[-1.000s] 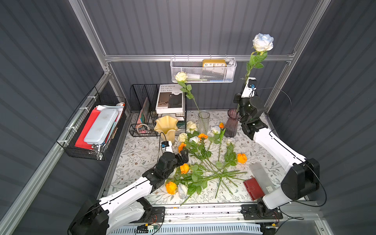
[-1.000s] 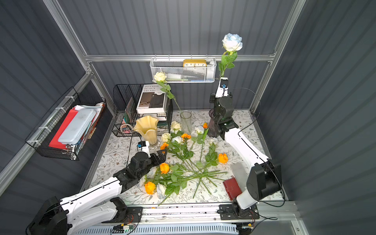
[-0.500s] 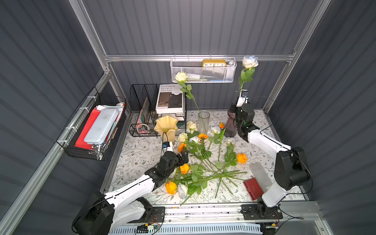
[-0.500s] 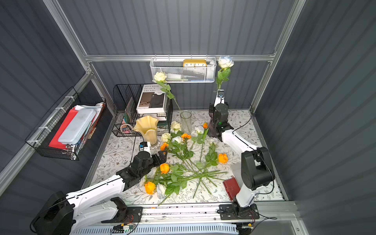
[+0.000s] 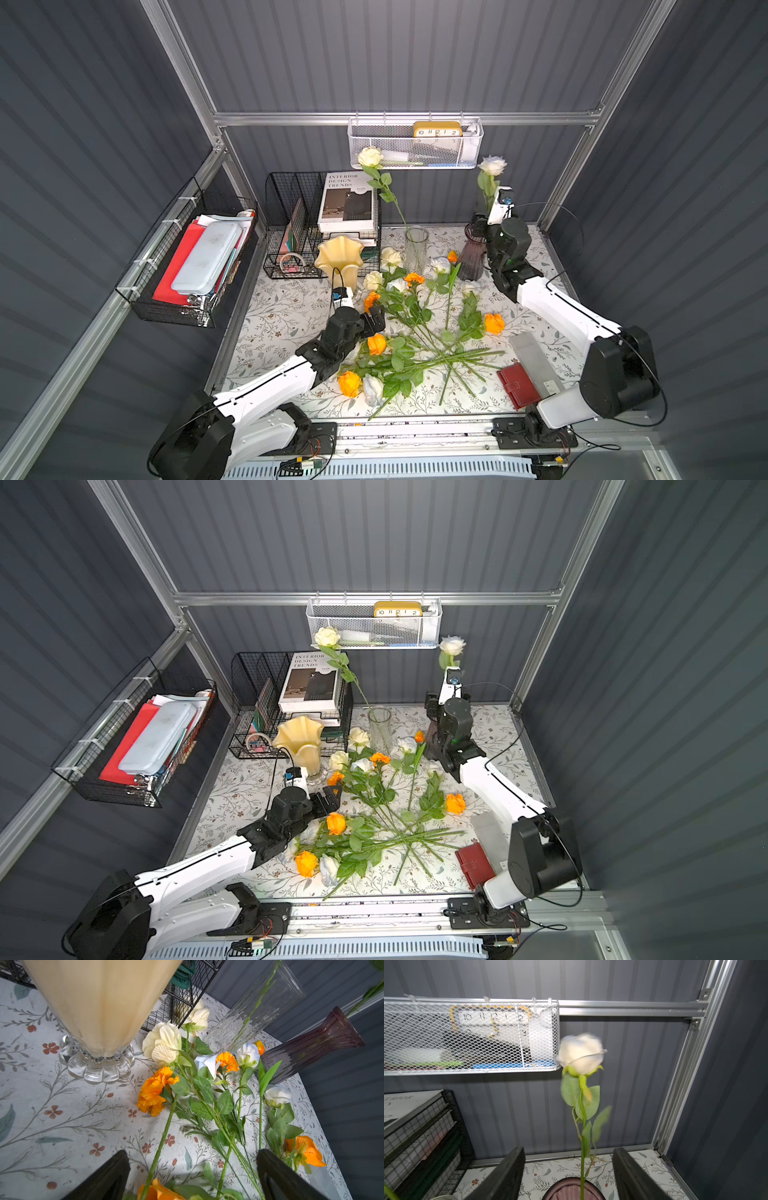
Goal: Arrange the flowers in different vases according to their colors
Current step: Insert the flower into the vase, then pick up the flower at the center of the board.
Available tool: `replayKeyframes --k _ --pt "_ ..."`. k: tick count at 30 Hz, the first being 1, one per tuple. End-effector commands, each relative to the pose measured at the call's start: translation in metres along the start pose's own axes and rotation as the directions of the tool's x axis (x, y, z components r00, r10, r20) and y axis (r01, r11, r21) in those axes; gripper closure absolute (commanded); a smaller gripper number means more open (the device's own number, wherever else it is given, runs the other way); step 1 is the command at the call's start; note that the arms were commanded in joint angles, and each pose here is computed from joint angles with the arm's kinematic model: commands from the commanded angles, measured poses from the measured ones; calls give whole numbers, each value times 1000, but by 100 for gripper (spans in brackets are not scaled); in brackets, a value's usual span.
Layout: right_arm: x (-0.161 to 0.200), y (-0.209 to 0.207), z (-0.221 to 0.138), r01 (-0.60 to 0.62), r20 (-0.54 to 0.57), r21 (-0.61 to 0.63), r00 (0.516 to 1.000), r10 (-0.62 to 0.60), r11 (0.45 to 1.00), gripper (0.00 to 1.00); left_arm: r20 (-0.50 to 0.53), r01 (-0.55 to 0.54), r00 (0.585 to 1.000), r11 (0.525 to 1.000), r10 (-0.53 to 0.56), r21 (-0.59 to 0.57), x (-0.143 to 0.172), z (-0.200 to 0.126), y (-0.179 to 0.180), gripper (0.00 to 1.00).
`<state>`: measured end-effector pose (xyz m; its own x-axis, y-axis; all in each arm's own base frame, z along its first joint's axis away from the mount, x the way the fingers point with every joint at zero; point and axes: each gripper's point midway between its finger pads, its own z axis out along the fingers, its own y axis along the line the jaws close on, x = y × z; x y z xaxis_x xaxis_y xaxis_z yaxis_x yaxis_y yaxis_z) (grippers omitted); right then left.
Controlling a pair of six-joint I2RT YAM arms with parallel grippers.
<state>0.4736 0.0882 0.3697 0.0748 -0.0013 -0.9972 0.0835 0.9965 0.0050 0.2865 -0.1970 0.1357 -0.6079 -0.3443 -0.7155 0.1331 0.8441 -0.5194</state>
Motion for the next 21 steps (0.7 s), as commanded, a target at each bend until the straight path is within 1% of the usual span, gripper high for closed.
replayKeyframes --k 1,2,4,6,8,9,10,12,14,15,16,17,21 --pt "10 20 -28 -20 -103 -112 995 8 994 30 29 -16 999 999 16 28 -14 -6 -10 1" --pt "13 30 -39 -24 -145 -150 989 2 988 30 35 -16 999 999 15 30 -16 -7 -10 1" --pt "25 47 -59 -44 -224 -187 975 1 981 31 45 -18 999 999 17 32 -19 -10 -11 1" --pt "46 68 -80 -92 -336 -241 942 6 966 33 47 -23 999 999 21 35 -20 -10 -12 1" --pt "73 85 -102 -145 -454 -252 891 16 957 36 44 -25 999 999 23 37 -20 -11 -13 1" --pt "88 92 -112 -164 -509 -250 860 15 954 37 43 -23 999 999 22 39 -20 -11 -13 1" --pt "105 100 -123 -186 -572 -245 820 14 952 38 43 -23 999 999 21 40 -19 -12 -13 1" --pt "142 106 -141 -226 -700 -189 714 31 956 42 44 -22 999 999 20 39 -19 -14 -11 1" --pt "179 108 -156 -242 -800 -135 599 38 961 43 51 -19 999 999 17 39 -19 -17 -10 1" --pt "190 107 -157 -232 -820 -108 570 46 967 43 51 -18 999 999 16 39 -18 -18 -9 1" --pt "206 100 -161 -186 -847 -73 530 37 980 44 52 -19 998 999 17 39 -18 -19 -8 1" --pt "216 96 -161 -151 -863 -48 504 35 987 44 52 -20 998 999 18 43 -18 -19 -9 1" --pt "244 101 -159 -96 -905 -25 426 18 995 45 44 -25 999 998 23 58 -15 -20 -11 1"
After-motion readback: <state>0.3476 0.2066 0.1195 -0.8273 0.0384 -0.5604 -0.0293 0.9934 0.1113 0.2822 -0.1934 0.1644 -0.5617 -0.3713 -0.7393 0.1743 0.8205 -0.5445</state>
